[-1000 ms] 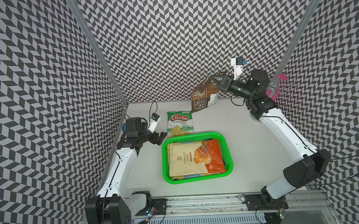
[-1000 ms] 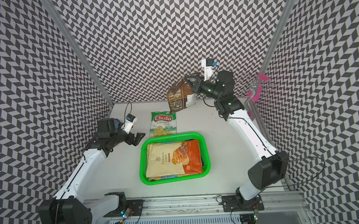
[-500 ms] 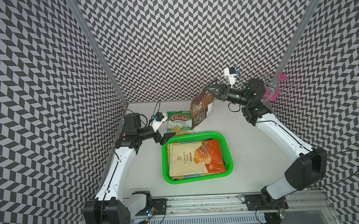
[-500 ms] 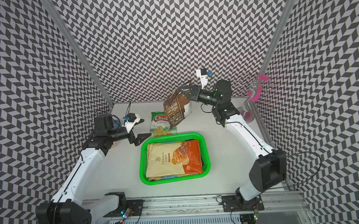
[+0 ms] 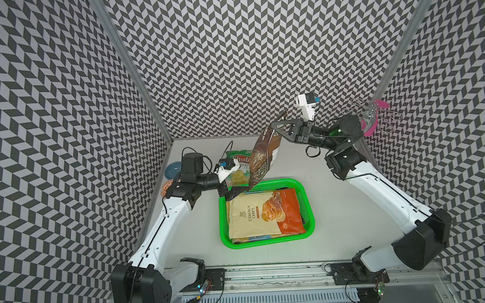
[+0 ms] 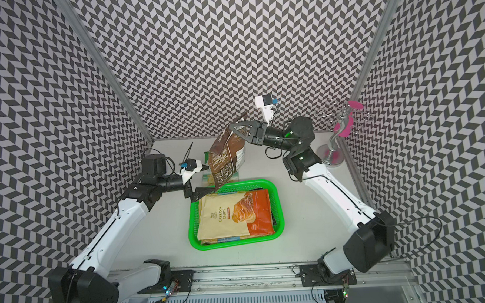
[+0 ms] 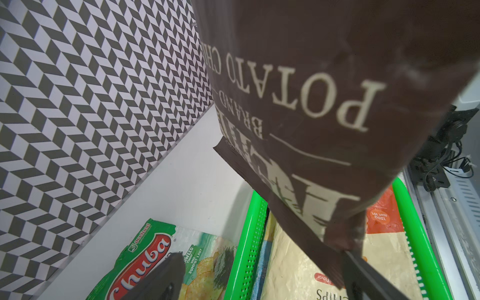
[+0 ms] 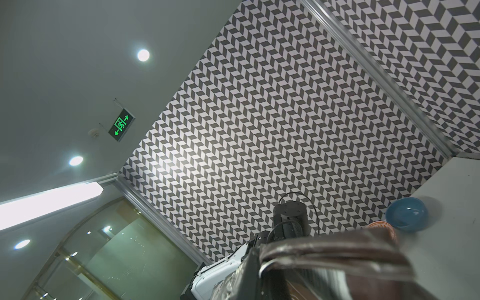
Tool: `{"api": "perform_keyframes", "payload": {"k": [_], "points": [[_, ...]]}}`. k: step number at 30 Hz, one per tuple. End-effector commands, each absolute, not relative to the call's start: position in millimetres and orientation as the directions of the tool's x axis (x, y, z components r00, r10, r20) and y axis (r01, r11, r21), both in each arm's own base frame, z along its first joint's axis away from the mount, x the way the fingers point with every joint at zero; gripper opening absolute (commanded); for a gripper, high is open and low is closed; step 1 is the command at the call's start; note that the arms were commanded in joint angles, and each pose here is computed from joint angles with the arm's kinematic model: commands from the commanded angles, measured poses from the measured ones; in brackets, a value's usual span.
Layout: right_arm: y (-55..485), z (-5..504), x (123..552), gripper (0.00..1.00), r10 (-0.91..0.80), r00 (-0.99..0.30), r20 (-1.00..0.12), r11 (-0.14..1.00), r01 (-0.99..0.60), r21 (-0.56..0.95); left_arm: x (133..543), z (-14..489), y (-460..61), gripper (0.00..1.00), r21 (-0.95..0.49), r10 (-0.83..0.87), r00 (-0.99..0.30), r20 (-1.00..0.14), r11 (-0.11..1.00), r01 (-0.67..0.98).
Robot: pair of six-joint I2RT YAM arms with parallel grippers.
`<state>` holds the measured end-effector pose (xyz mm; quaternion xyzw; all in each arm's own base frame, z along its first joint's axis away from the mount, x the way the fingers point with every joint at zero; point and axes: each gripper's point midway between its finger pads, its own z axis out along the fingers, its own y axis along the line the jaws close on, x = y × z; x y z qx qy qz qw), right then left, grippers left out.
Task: Put the potato chips into the basket
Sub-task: Pick up the potato chip from the center of the board.
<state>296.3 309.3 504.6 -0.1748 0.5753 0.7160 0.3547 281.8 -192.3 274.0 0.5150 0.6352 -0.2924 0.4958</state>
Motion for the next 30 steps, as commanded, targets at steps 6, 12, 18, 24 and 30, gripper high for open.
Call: {"api": "perform_keyframes", "payload": {"k": [6,12,18,24,30], "points": [[304,552,263,0.0,0.409,-0.598,-0.689,-0.176,-0.793,0.584,272,288,-201,0.98,0.157,0.358,0.065,-0.932,0.235,0.959],[303,550,270,0.0,0.438,-0.572,-0.694,-0.128,-0.803,0.581,254,291,-204,0.99,0.173,0.355,0.107,-0.929,0.159,0.972],[303,552,270,0.0,0.449,-0.601,-0.661,-0.173,-0.784,0.596,255,293,-204,0.99,0.168,0.345,0.103,-0.933,0.164,0.972],[302,553,271,0.0,0.457,-0.619,-0.639,-0.189,-0.77,0.609,268,298,-204,0.98,0.143,0.328,0.063,-0.943,0.226,0.964],[303,553,271,0.0,0.462,-0.636,-0.617,-0.205,-0.754,0.624,275,303,-206,0.94,0.127,0.308,0.045,-0.95,0.25,0.96]]}}
